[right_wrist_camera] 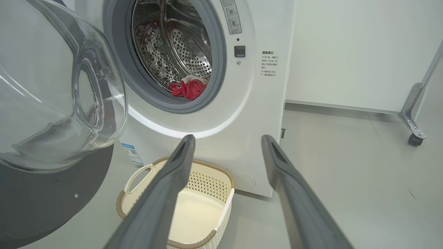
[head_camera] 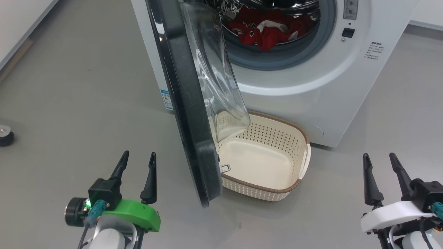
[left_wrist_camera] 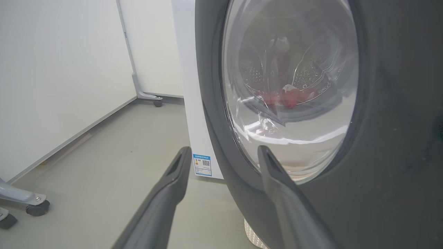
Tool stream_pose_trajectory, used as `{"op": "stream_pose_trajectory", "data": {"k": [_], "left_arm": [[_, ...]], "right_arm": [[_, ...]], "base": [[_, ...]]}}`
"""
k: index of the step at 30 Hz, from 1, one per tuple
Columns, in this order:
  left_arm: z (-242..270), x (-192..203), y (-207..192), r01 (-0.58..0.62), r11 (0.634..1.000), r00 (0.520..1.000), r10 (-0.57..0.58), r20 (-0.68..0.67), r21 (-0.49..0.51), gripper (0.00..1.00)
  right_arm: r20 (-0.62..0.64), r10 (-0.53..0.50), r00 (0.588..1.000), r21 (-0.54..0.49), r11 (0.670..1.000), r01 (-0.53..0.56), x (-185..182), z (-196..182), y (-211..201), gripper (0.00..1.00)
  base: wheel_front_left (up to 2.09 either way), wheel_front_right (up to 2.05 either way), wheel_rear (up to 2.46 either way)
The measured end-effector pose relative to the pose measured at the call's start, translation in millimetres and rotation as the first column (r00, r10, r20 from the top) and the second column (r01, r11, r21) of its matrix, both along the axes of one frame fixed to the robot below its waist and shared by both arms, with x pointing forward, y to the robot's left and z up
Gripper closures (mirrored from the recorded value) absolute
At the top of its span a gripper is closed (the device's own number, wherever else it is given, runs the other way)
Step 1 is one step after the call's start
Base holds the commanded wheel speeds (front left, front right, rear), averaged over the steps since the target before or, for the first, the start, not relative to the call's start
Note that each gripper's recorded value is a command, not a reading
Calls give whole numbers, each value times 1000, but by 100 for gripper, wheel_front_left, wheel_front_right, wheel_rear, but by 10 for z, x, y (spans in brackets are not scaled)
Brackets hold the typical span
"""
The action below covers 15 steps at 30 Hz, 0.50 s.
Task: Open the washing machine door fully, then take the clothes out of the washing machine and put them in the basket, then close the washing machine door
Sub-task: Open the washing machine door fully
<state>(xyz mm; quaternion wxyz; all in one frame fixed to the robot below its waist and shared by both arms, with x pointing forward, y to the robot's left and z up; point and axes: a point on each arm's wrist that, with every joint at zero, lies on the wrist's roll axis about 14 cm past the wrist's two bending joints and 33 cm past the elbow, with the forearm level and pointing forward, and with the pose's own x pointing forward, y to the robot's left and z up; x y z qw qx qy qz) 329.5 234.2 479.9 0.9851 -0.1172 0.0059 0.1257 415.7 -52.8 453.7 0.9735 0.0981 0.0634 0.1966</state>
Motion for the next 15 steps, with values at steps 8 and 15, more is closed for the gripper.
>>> {"op": "stream_pose_trajectory", "data": {"k": [8,15], "left_arm": [[5,-11,6,-2,1000,1000,2,3,-1,0],[6,-28,13,-4,1000,1000,4,3,1,0]], "right_arm": [[2,24,1000,-20,1000,-24,-160,-19,97,0],[-5,32,999,-18,999,-32,-271,-33,142,0]], "base": [[0,0,0],[0,0,0]]}}
